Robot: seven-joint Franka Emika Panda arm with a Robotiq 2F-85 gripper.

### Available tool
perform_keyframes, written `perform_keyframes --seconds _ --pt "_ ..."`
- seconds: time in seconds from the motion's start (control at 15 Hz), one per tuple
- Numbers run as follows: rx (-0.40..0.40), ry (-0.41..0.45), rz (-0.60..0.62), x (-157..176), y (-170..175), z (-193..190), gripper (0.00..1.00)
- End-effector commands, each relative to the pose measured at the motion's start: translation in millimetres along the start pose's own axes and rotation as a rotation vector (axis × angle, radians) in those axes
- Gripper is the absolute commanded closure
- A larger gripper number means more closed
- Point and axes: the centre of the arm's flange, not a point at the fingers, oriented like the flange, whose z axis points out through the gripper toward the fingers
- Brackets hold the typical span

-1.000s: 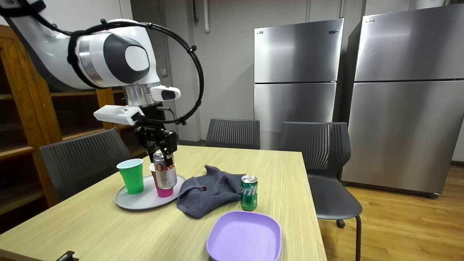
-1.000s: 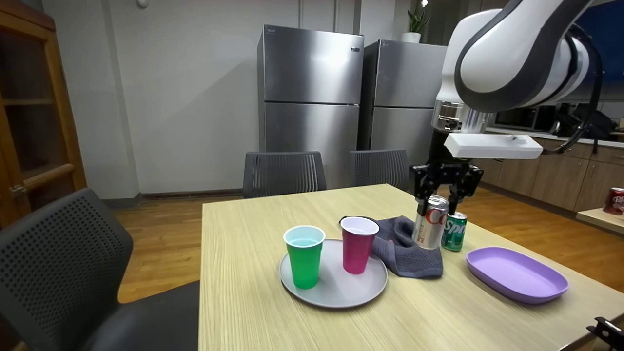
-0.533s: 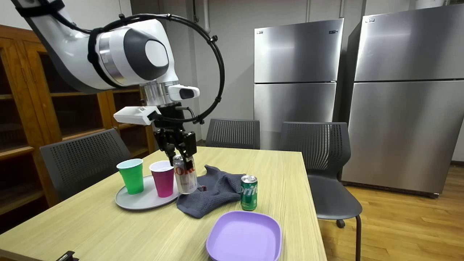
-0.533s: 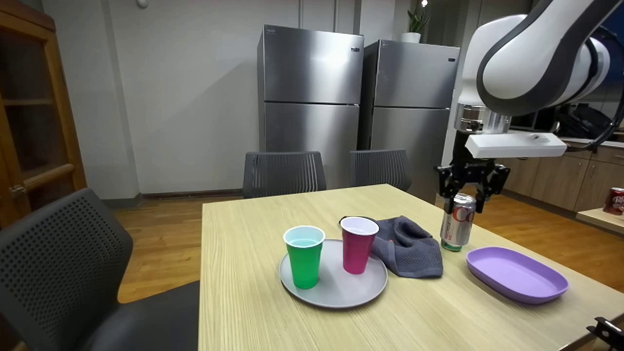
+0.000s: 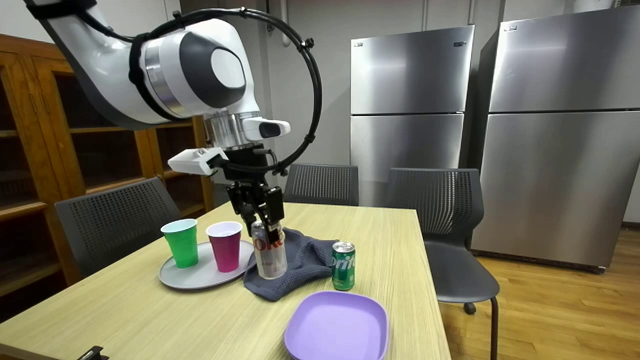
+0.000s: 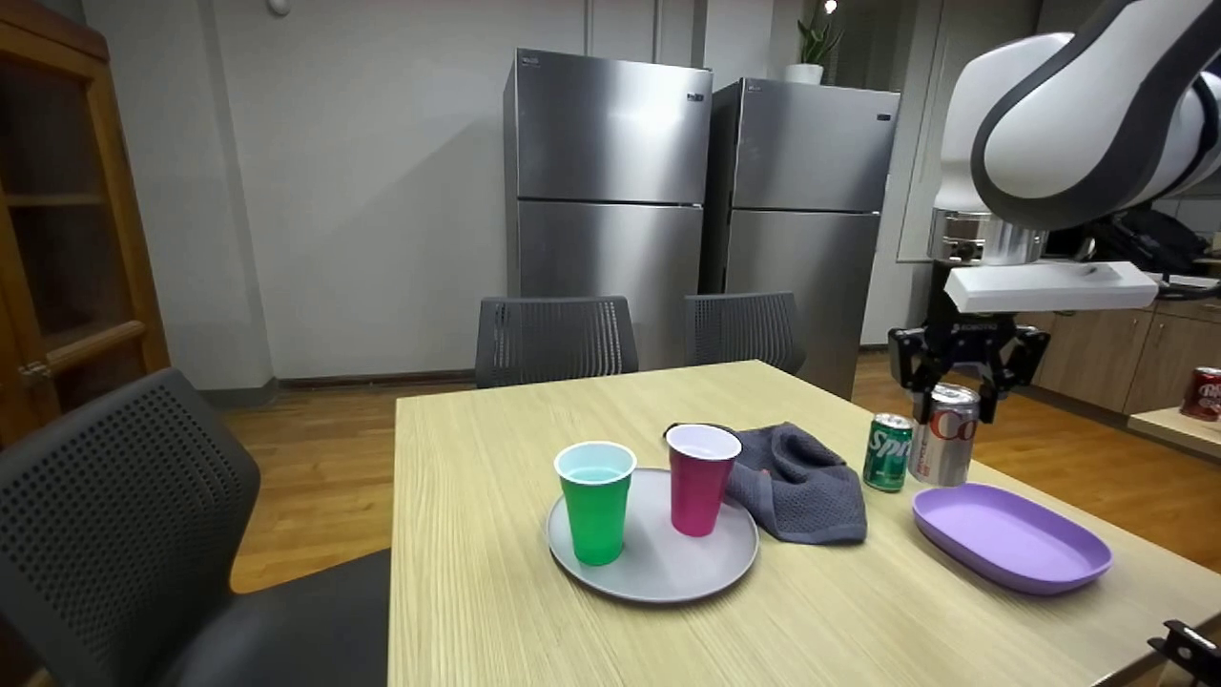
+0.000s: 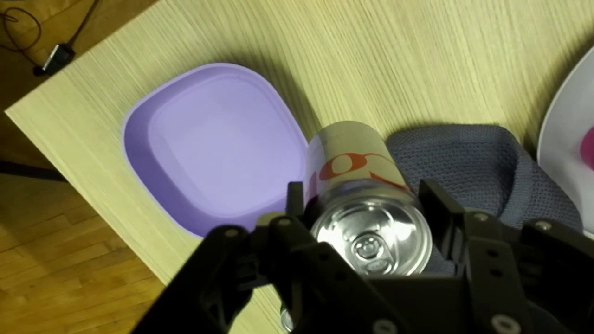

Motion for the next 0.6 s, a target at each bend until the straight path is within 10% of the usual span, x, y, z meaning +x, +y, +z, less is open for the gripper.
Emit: perform_keyframes --seconds 0.0,0.53 --pt "-0.032 0.003 0.055 -15.7 20.8 -12.1 0.62" --pt "-0.056 -0.013 0.142 -23.9 54.3 -5.6 0.62"
